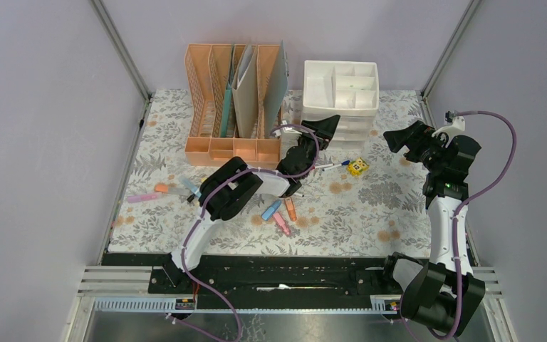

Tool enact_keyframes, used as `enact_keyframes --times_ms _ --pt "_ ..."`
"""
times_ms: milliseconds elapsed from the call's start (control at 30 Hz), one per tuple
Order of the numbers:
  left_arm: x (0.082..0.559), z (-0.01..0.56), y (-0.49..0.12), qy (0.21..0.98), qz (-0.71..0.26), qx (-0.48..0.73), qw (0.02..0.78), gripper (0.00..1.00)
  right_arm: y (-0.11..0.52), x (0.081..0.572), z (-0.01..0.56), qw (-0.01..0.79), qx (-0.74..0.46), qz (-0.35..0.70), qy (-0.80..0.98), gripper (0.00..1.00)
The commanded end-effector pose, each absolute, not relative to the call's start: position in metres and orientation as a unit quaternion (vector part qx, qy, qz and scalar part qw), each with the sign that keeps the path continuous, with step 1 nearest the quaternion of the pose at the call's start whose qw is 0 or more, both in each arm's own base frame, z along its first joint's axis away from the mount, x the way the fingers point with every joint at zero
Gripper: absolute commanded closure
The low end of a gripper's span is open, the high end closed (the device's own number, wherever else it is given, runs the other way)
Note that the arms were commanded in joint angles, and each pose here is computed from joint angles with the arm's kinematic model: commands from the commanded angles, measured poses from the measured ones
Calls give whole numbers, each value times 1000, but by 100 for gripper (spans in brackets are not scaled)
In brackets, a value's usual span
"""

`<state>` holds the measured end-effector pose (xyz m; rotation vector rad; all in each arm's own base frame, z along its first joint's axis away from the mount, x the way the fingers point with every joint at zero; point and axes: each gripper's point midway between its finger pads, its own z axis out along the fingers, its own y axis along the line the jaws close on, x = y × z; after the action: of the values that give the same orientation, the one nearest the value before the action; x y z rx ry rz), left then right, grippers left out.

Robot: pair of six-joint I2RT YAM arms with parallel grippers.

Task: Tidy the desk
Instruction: Open the drawer in the storage box.

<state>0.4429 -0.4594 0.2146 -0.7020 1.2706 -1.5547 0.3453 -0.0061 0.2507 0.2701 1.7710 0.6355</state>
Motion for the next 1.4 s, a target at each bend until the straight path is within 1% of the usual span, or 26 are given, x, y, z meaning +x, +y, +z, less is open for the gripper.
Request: enact_keyframes --times_ms 0,200,400,500,567,633,733,1033,1167,1367 --pt "451 228 -460 509 -642 -294 493 18 -7 348 262 600 101 270 746 0" --pt "465 230 -454 500 -632 -310 505 19 -7 348 262 599 100 272 746 0" --pt "475 238 -456 480 -645 -318 502 20 -7 348 261 599 101 272 746 0" --pt "474 248 -455 465 -657 -314 504 23 -7 348 262 599 101 272 746 0" --pt "471 256 -453 449 -670 -308 505 32 -7 348 262 600 100 272 746 0" --pt "465 263 -448 431 -683 -303 505 38 -7 348 262 599 101 273 746 0" --pt "455 274 -443 411 -699 -294 506 41 -7 348 262 600 101 273 746 0" --pt "419 308 -439 379 -725 -255 516 45 -7 349 260 599 101 272 746 0" --pt "409 307 -437 379 -728 -251 513 45 -7 349 260 599 97 272 747 0" --pt "398 301 -435 389 -731 -252 501 47 11 346 263 587 25 304 750 0"
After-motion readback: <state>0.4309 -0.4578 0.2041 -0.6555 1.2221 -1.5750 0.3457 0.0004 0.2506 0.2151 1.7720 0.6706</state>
